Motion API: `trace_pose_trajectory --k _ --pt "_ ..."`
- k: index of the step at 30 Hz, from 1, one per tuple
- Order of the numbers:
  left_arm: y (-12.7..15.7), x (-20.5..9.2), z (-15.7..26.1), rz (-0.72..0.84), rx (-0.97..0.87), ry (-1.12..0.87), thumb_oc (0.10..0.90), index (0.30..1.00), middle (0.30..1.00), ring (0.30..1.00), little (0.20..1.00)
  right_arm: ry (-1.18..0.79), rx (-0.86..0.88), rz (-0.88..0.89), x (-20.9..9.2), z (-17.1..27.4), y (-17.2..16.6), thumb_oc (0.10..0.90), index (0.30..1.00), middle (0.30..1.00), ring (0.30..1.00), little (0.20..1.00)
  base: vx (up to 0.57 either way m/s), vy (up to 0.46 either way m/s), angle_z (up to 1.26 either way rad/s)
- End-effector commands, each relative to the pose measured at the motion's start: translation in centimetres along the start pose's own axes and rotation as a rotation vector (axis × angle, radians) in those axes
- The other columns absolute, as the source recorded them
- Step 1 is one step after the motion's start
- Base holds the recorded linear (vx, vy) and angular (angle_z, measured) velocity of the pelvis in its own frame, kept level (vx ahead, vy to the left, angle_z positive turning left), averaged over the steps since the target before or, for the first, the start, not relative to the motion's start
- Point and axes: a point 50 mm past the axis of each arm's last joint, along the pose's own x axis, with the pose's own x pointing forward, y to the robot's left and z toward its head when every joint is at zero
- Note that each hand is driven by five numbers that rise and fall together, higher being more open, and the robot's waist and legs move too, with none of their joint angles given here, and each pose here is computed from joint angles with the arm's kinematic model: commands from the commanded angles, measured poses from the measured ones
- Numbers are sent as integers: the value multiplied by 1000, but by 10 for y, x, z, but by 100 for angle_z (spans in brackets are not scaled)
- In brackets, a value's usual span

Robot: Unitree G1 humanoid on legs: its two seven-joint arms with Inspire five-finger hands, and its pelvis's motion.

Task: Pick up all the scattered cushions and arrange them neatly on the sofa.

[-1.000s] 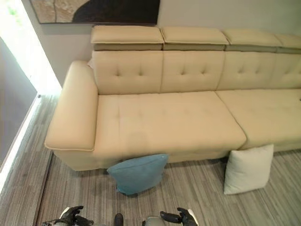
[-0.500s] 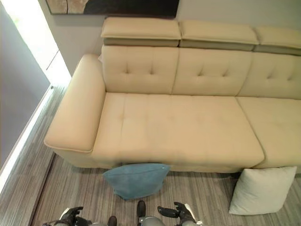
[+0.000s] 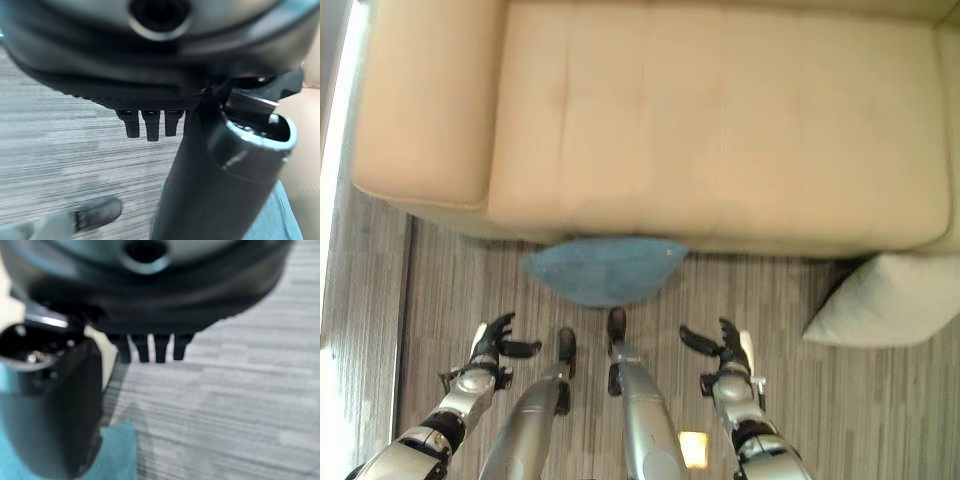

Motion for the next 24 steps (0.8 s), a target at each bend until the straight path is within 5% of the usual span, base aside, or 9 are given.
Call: trace_pose_trajectory --k 1,24 --pt "20 -8 -13 114 -67 -23 800 900 900 900 900 -65 37 -66 -8 -6 -10 800 900 900 900 900 -90 25 -9" --pt "-22 5 166 12 -131 -536 800 900 900 900 900 -575 177 -89 2 183 14 800 900 900 900 900 -15 2 4"
